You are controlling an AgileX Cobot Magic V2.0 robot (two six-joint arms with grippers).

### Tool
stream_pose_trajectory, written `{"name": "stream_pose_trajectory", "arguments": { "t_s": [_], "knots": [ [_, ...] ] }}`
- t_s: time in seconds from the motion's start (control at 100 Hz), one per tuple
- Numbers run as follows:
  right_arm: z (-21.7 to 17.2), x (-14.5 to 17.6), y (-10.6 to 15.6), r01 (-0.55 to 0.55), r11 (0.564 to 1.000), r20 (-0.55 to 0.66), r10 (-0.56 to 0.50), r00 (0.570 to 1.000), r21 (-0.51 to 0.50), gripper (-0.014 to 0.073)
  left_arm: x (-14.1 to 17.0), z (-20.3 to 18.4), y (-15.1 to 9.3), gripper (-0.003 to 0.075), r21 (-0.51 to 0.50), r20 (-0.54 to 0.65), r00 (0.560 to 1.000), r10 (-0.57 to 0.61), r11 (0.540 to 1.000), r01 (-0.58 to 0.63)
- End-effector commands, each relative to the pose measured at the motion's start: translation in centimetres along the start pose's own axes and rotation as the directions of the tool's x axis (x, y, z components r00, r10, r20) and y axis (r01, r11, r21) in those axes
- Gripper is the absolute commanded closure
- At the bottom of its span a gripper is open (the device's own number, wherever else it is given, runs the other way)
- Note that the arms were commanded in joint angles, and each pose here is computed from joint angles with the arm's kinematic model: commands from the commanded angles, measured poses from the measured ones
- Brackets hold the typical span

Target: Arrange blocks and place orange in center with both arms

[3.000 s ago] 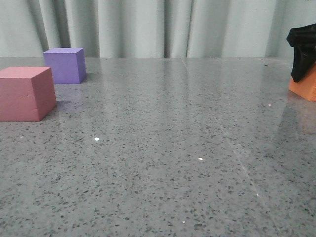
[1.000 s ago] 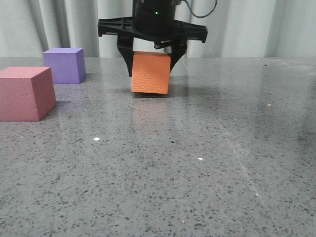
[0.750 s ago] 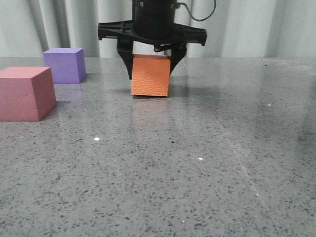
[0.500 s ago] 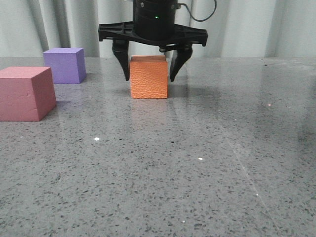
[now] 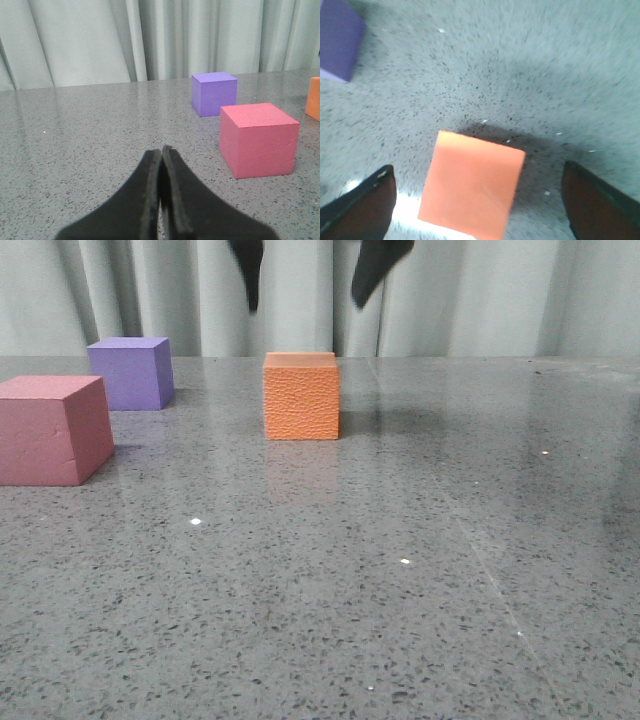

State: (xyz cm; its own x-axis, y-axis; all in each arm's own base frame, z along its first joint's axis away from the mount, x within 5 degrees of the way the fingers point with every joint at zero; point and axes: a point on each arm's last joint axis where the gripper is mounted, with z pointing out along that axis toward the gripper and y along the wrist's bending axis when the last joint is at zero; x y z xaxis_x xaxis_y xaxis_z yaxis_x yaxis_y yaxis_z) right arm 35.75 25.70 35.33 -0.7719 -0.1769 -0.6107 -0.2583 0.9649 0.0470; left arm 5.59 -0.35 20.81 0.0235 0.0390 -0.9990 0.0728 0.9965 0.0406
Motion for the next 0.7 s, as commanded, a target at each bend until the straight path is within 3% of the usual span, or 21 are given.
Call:
{"name": "stream_pose_trajectory", "arguments": {
  "t_s": [0.0, 0.32, 0.61, 0.69],
  "knots": [
    [-7.4, -1.7, -1.3, 0.071, 0.997, 0.173, -0.065, 0.983, -0.028, -0.0059, 0.9, -0.1, -0.2, 0.0739, 0.015, 0.065, 0.998, -0.002, 1.0, 0.001],
    [-15.7, 0.5, -5.3, 0.132, 0.987, 0.278, -0.153, 0.948, 0.093, -0.0059, 0.9, -0.1, -0.2, 0.0739, 0.015, 0.065, 0.998, -0.002, 1.0, 0.001],
    [-17.4, 8.1, -9.2, 0.119, 0.988, 0.288, -0.143, 0.947, 0.098, -0.0055, 0.9, -0.1, -0.2, 0.0739, 0.015, 0.065, 0.998, -0.002, 1.0, 0.001],
    [-17.9, 10.5, -10.6, 0.092, 0.99, 0.294, -0.119, 0.948, 0.104, -0.0004, 0.9, -0.1, -0.2, 0.0739, 0.015, 0.065, 0.998, -0.002, 1.0, 0.001]
  ]
}}
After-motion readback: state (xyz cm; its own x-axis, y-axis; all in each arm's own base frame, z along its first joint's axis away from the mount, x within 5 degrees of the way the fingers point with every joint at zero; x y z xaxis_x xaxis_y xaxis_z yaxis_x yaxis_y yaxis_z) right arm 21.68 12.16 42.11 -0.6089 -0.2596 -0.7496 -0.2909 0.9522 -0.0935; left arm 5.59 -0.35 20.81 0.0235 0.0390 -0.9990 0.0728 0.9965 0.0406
